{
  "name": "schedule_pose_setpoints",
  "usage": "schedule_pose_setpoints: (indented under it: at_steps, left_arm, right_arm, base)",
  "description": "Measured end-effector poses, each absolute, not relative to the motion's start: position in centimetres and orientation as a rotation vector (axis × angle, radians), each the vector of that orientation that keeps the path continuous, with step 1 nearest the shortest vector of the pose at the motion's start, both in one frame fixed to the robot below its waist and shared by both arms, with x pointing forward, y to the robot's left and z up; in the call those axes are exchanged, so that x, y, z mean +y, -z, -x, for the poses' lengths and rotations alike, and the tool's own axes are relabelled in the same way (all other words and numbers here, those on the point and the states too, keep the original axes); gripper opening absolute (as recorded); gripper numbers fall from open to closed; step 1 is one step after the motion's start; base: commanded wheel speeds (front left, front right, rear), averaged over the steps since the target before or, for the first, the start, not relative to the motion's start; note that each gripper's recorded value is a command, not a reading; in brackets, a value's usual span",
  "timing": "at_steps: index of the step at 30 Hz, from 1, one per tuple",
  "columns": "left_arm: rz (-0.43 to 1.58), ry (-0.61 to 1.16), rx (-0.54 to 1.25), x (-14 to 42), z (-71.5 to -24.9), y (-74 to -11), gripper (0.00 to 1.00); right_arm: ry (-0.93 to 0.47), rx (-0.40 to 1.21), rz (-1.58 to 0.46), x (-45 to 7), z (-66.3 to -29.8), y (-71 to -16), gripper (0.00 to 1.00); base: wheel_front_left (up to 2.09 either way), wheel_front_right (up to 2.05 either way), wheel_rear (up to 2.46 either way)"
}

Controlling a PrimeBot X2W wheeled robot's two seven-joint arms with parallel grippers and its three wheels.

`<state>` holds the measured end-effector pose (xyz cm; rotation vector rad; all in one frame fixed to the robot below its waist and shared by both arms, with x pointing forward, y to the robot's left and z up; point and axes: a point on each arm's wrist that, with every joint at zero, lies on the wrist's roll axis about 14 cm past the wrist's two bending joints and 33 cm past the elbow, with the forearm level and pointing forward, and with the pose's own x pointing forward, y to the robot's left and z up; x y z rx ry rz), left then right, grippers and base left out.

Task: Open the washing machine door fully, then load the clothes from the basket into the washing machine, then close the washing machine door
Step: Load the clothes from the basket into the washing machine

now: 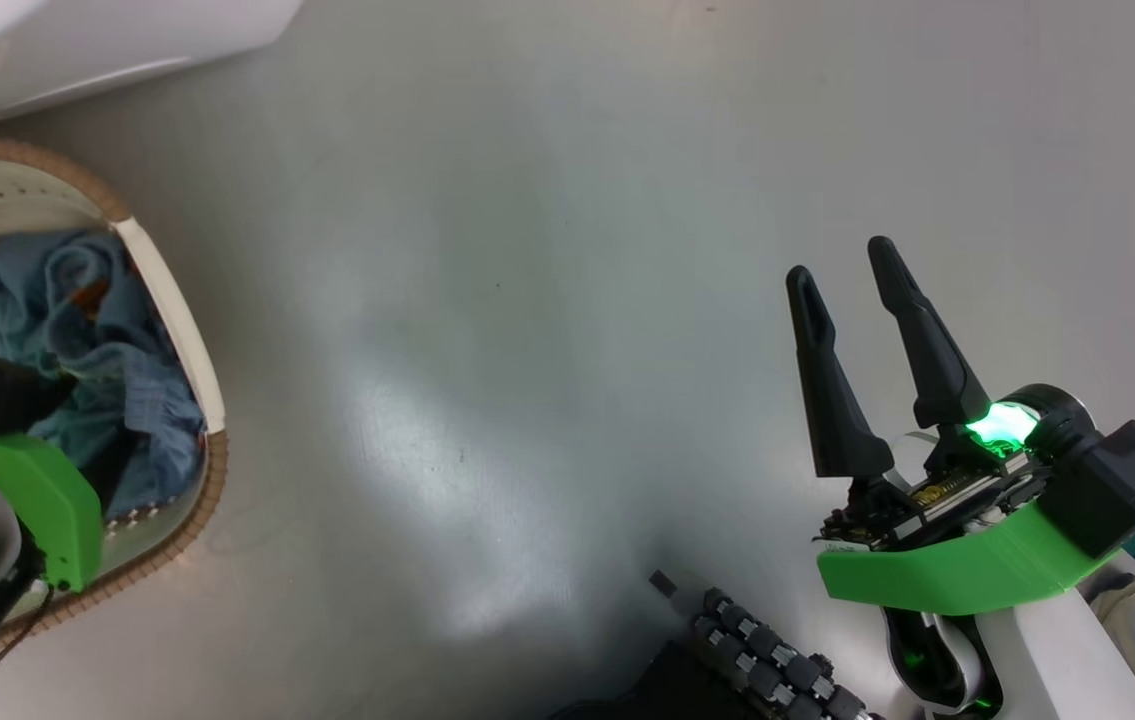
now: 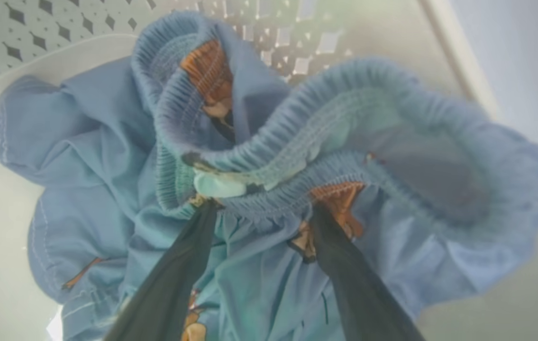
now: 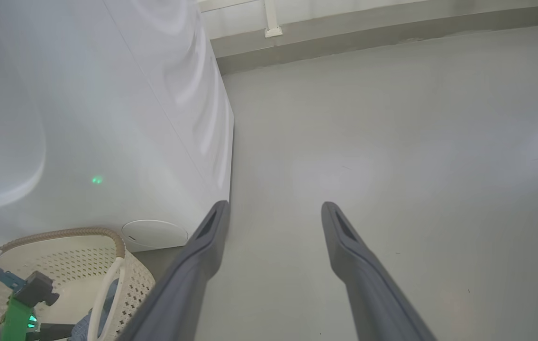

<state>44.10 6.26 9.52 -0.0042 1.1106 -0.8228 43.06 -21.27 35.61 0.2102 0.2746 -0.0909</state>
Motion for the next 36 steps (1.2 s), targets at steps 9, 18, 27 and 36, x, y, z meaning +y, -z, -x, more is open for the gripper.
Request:
schedule_pose_setpoints:
  at_steps: [9,18,27,36]
  left_arm:
    - [-0.037,0.672,1.176,9.8,-44.5,-7.4,1.00]
    - [0.007,0.670,1.172,9.4,-44.0,-7.7,1.00]
    - [0.077,0.706,1.144,8.1,-44.2,-8.8,0.00]
    - [0.153,0.703,1.050,7.4,-45.6,-11.0,0.00]
  right_arm:
    - [0.066,0.276,-0.202,-20.5,-43.3,-35.3,1.00]
    - [0.042,0.297,-0.191,-19.6,-43.0,-34.6,1.00]
    - [0.031,0.296,-0.198,-19.2,-43.1,-34.6,1.00]
    - [0.002,0.262,-0.205,-18.6,-44.2,-35.3,1.00]
  base:
    - [0.11,0.11,0.11]
    - [0.07,0.07,0.07]
    - [0.00,0.00,0.00]
    - [0.00,0.00,0.00]
